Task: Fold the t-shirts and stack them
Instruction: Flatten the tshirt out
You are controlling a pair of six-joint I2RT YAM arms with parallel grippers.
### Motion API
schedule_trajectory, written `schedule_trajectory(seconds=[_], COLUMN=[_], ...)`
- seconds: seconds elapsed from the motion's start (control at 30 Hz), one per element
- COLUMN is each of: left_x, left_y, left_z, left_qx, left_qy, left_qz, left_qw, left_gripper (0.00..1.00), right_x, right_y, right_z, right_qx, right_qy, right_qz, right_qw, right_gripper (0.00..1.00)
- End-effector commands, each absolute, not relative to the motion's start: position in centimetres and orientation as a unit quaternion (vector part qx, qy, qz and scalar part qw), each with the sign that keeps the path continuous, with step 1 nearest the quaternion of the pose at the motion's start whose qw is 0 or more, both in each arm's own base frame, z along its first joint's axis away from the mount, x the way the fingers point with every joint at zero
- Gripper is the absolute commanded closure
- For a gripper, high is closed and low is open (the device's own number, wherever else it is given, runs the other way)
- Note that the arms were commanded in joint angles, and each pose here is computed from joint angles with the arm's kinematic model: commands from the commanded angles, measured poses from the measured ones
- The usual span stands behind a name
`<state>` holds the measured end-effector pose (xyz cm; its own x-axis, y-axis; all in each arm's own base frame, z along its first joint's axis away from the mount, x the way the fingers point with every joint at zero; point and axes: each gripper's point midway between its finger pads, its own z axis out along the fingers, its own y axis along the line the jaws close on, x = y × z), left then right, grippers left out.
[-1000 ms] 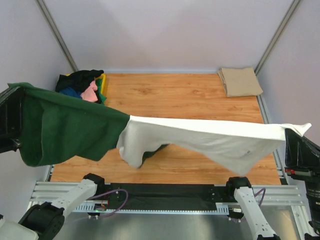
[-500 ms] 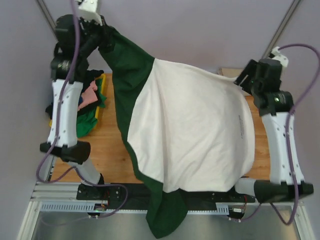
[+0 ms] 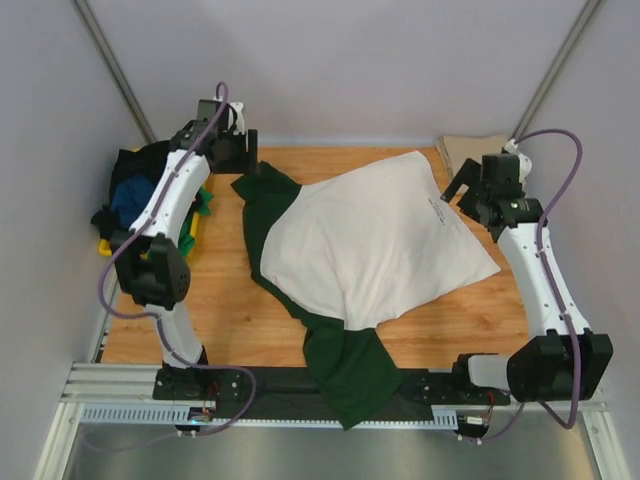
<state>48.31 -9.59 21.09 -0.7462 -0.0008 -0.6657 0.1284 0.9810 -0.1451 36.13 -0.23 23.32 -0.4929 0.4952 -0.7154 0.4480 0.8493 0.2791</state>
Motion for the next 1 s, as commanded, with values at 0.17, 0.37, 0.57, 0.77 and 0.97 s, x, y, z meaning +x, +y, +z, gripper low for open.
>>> schedule_trajectory(seconds=[0.17,0.37,0.57,0.77,0.97], left_x=[36.1,32.9,34.6,39.7,47.4], left_y=[-12.9,-16.5,-16.1,-14.7,-11.5], left_z=[15.9,7.7,2.2,0.9,4.0], left_qx=[-0.043,-0.070,-0.083,-0.066,-0.049], left_qy=[0.946,0.953,0.972,0.984,0.983], left_qz=[-0.110,-0.187,-0.127,-0.039,0.039], left_qw=[0.302,0.229,0.177,0.163,0.172], left_gripper=[0.28,0.31,0.32,0.34,0.33], right_x=[37.0,38.1,37.6,35.3,31.5], right_y=[4.4,5.7,5.7,6.9,13.0], right_z=[13.3,10.1,6.8,3.0,1.0], right_qx=[0.254,0.249,0.252,0.270,0.266], right_qy=[0.902,0.915,0.928,0.931,0.926], right_qz=[0.121,0.140,0.128,0.148,0.219], right_qw=[0.326,0.285,0.245,0.197,0.152], right_gripper=[0.00,0.00,0.00,0.00,0.00])
